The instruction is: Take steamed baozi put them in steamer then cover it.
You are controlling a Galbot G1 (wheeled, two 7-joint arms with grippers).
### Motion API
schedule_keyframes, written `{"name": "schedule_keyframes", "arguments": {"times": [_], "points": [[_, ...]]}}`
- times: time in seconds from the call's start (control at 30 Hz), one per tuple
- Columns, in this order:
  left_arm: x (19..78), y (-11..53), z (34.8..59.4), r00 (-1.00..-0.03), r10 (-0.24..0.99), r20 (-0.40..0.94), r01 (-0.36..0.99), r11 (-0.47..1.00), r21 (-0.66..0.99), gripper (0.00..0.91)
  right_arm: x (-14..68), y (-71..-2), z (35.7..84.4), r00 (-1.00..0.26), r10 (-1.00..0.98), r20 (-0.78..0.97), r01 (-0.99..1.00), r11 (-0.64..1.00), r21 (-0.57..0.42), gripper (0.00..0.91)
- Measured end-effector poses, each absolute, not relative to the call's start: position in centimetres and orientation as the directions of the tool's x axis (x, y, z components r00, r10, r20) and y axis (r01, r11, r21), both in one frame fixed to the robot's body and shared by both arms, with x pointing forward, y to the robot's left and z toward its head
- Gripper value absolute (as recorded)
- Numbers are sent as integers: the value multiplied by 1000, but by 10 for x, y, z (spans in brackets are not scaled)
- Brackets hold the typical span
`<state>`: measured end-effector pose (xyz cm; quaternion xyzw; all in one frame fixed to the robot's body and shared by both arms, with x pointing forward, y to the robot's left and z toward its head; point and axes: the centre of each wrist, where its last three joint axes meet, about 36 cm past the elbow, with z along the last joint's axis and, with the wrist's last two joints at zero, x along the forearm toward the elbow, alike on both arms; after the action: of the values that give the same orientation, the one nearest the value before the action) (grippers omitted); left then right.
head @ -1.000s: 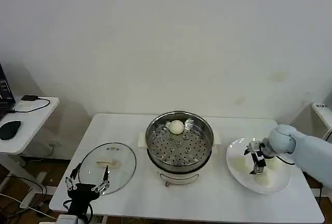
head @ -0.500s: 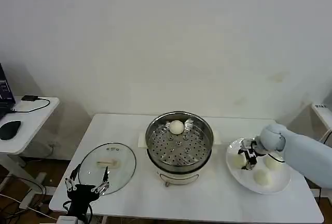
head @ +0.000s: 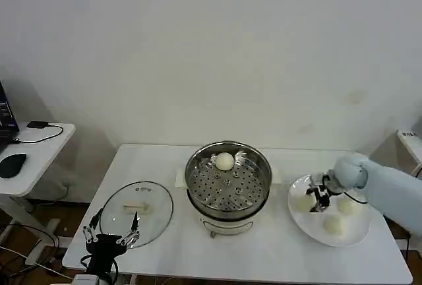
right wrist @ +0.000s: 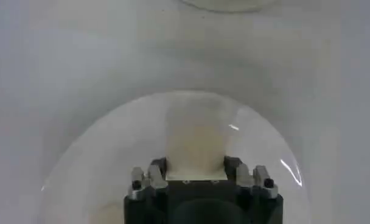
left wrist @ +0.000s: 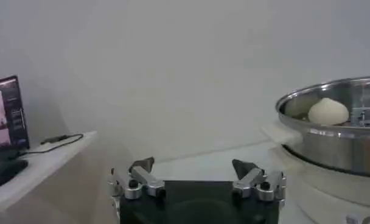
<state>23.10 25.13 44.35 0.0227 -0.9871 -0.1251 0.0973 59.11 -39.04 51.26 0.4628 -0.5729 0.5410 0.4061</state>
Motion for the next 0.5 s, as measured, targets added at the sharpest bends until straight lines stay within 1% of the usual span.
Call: {"name": "schedule_keyframes", "arguments": {"times": [0.3, 0.5], "points": [[237, 250, 443, -982, -60, 177, -16, 970, 242, 907, 594, -354, 614, -337, -151, 929, -934, -73, -351, 645], [242, 250, 442, -984, -64, 167, -23, 970, 240, 907, 592, -308, 659, -354, -210, 911, -919, -104, -381, 645]]}}
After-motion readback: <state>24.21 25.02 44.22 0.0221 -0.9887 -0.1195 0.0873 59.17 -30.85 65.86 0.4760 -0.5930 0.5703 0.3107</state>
